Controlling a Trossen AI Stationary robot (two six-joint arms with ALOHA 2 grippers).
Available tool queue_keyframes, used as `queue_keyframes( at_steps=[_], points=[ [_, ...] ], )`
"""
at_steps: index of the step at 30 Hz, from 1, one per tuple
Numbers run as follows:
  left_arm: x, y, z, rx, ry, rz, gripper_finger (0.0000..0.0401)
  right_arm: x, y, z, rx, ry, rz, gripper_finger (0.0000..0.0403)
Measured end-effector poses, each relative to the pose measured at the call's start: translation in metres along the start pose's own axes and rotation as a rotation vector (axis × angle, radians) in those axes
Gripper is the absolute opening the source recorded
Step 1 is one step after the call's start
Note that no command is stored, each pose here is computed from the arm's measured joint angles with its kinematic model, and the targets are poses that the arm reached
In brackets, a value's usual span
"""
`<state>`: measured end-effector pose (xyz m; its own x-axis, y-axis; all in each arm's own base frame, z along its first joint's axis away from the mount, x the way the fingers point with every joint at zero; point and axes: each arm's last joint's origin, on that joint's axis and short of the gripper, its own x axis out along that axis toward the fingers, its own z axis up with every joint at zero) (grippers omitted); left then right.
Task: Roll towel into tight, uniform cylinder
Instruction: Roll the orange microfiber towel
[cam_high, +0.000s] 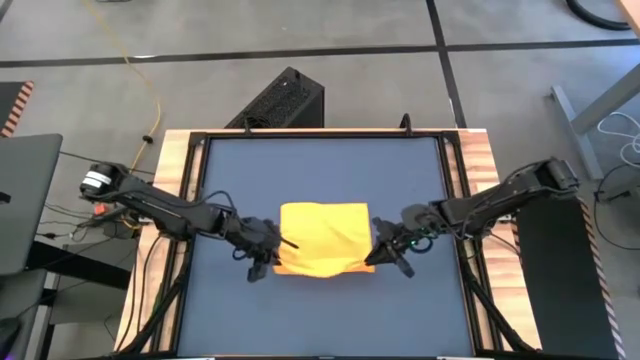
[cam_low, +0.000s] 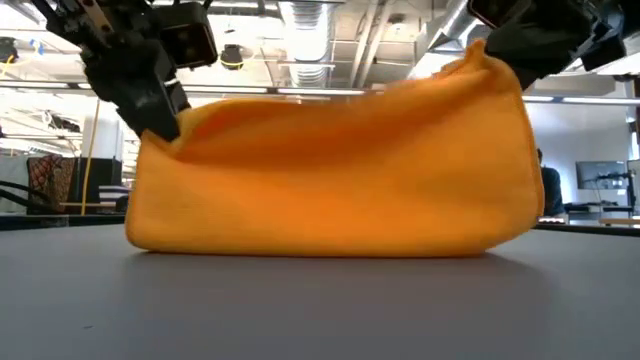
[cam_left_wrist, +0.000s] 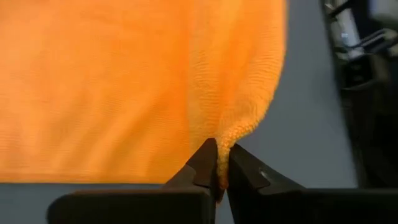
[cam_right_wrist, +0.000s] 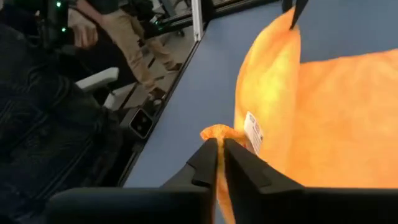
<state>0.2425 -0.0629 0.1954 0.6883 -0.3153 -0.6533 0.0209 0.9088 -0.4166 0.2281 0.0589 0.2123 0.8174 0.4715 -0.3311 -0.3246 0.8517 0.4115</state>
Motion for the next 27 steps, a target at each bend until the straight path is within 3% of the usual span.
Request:
queue_keyframes(
  at_steps=[5, 10, 12, 16, 20, 27],
  points=[
    [-0.012, -0.003, -0.003, -0.034, 0.06, -0.067, 0.0065, 0.001, -0.007, 0.008, -0.038, 0.061, -0.031, 0.0127],
    [-0.031, -0.003, -0.007, -0.132, 0.129, -0.122, 0.009, -0.014, -0.029, 0.02, -0.174, 0.143, -0.189, 0.0166],
    [-0.038, -0.001, -0.005, -0.117, 0.067, -0.053, 0.0092, -0.02, -0.046, 0.021, -0.182, 0.16, -0.29, 0.0174],
    [-0.038, 0.003, 0.006, -0.035, -0.151, 0.201, 0.0086, -0.028, -0.085, 0.014, -0.149, 0.207, -0.43, 0.0175],
    [-0.015, 0.005, 0.016, 0.048, -0.246, 0.25, 0.0074, -0.028, -0.119, 0.006, -0.107, 0.246, -0.512, 0.0169],
    [0.039, 0.03, -0.001, 0.053, -0.086, 0.368, 0.0048, -0.013, -0.157, -0.008, -0.168, 0.261, -0.552, 0.0162]
  ],
)
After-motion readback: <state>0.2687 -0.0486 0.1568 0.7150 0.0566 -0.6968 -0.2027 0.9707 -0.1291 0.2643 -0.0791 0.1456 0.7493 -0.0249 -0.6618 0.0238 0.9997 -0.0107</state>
